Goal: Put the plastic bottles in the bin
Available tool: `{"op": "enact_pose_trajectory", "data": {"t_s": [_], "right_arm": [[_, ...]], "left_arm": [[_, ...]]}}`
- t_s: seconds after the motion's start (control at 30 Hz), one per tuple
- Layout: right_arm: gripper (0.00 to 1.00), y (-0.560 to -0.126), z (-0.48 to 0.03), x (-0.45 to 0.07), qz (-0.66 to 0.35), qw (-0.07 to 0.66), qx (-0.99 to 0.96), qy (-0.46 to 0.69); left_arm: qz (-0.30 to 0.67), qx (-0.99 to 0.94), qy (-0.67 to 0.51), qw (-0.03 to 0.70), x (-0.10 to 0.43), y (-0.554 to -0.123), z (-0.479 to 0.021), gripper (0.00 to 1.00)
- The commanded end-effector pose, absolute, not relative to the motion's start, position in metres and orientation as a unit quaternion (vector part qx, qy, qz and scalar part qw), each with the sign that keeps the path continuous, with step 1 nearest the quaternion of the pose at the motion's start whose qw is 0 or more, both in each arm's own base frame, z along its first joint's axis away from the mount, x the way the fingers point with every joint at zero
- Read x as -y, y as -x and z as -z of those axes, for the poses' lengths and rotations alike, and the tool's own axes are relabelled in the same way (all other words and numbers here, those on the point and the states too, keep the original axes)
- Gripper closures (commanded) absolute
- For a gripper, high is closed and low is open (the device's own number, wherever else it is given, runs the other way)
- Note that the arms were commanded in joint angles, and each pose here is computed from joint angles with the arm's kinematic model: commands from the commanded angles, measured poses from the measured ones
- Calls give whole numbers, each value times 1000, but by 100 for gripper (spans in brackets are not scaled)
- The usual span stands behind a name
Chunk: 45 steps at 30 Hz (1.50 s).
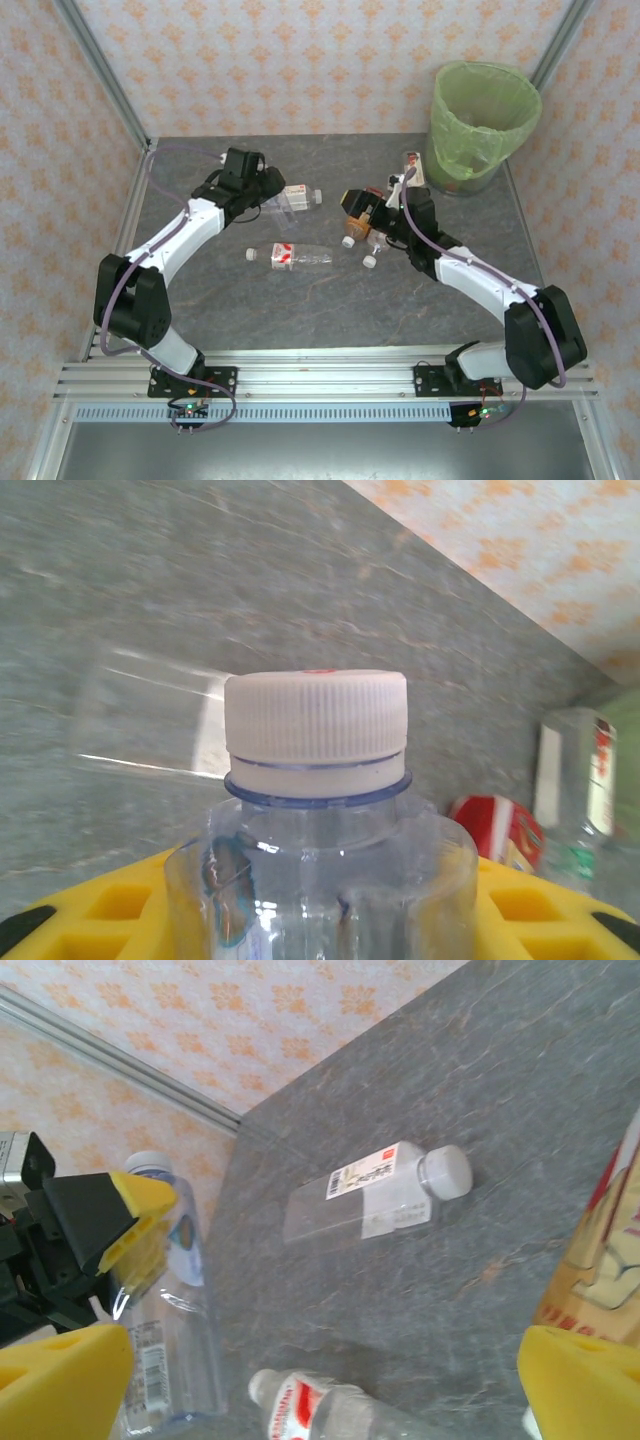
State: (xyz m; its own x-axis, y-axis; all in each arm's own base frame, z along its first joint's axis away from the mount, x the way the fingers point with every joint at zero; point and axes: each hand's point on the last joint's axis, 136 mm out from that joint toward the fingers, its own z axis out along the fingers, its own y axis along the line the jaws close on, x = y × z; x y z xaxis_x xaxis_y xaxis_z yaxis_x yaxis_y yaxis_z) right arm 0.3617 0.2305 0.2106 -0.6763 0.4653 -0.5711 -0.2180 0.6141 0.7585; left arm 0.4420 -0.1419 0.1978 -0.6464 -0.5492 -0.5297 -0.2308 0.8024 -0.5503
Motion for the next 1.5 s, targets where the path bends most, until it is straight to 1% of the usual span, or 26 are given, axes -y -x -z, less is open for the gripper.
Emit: {"op": "enact_pose_trajectory", "data": {"t_s": [0.0,0.13,0.23,0.33,0.43,0.53,0.73,0.83,0.97,1.07,1.23,1.3,1.33,1.37,1.47], "right_arm": [[1,-360,-222,-248,-493,384,-776,-91],[1,-354,-219,-264,-520,365,-769,-72],[1,-346,-232,-280,-548,375,-747,-42],[1,-337,-242,-300,-552,383,-741,4],[1,-329,-252,-312,-563,397,-724,26],[1,-323,-255,-324,-575,394,-715,51],[1,-317,-250,-337,-584,370,-718,78],[1,-319,-243,-337,-572,366,-730,82],[0,-319,-248,-338,-576,372,-723,86],[5,-319,-250,-338,-577,374,-721,86],[18,-320,-250,-337,-577,374,-722,80],[19,-320,-251,-337,-578,374,-721,81],[26,-320,-252,-337,-578,374,-721,81],[29,-320,-251,-337,-578,374,-721,80],[35,-319,-253,-337,-578,375,-720,83]], "left_arm": [[283,-865,181,372,172,-444,-227,50],[306,-865,156,366,193,-442,-232,51],[323,-862,136,366,208,-440,-237,51],[341,-856,115,371,222,-438,-247,51],[353,-851,97,378,233,-436,-257,50],[367,-845,91,379,239,-436,-263,50],[386,-837,67,382,248,-433,-268,50],[406,-829,55,381,256,-430,-274,50],[410,-827,43,382,261,-425,-277,50],[410,-829,41,379,262,-423,-274,50],[413,-829,38,376,263,-420,-273,50],[412,-830,37,375,263,-419,-273,50],[412,-829,36,376,262,-418,-274,50],[411,-831,37,374,262,-417,-274,50],[410,-830,35,377,261,-416,-275,50]]}}
